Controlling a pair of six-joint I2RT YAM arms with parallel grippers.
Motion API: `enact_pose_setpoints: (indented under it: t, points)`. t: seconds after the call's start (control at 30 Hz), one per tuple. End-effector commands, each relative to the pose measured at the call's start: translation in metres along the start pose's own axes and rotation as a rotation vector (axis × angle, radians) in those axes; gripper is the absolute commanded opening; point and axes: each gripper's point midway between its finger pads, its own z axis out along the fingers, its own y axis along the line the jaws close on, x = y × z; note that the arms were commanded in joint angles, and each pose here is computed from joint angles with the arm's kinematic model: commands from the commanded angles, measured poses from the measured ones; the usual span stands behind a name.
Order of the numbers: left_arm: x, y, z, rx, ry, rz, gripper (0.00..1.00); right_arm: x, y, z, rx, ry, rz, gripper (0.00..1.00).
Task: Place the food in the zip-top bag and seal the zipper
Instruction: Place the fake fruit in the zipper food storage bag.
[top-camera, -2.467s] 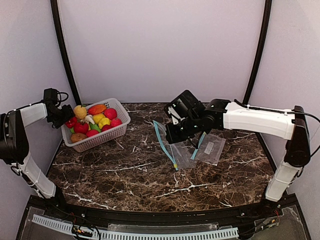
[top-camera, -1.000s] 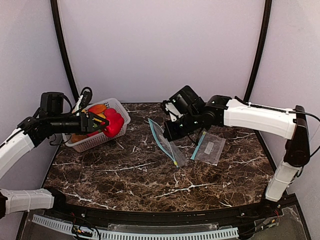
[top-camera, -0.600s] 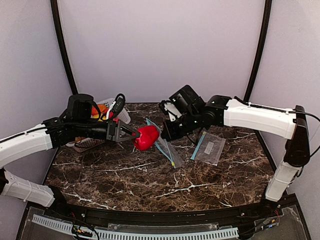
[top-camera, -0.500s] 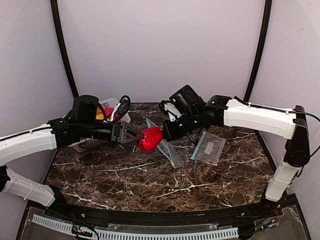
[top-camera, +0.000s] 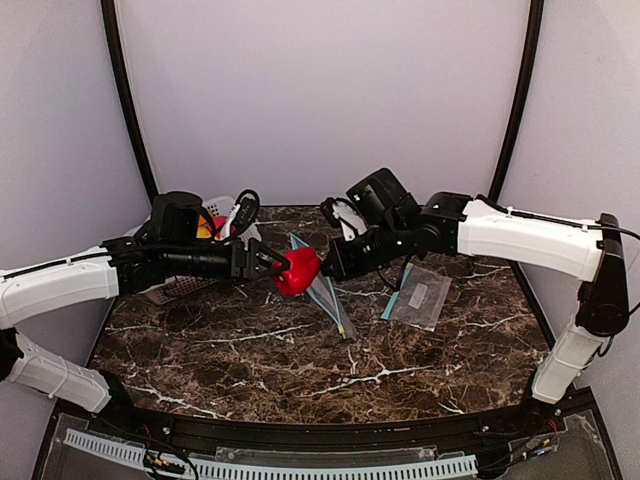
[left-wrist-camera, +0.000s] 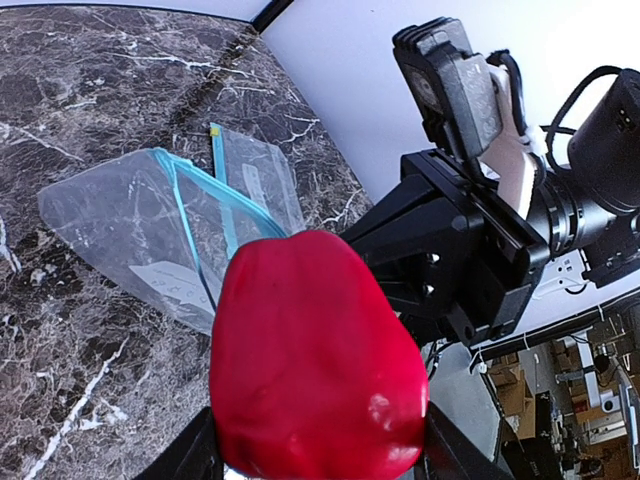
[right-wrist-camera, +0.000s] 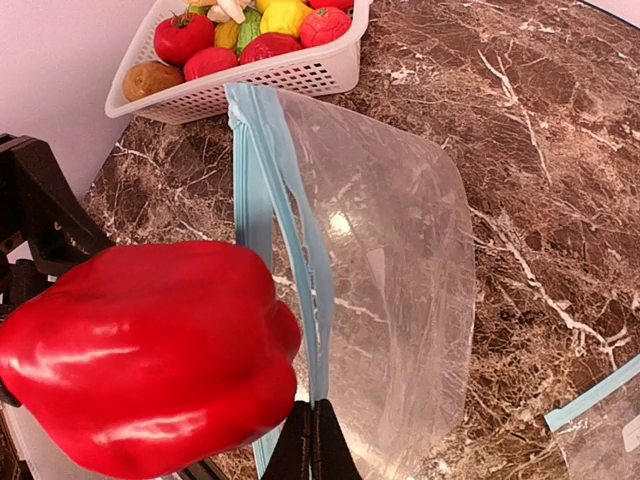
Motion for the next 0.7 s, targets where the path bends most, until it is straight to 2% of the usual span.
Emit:
enact_pose_setpoints:
  t: [0.0,0.37,0.67]
  points:
    - [0.015,0.023,0.003,-0.084,0.037,-0.062,0.49,-0.014,0.02,-0.012,-0.081,-0.067,-0.01,0.0]
    - [0.024,0.034,0.015,-0.103,0.08,-0.114,0.48,-0.012,0.036,-0.016,-0.182,-0.087,-0.068,0.0]
    - [0.014,0.027,0.026,-0.06,0.076,-0.1,0.48,0.002,0.063,-0.015,-0.357,-0.042,-0.129,0.0]
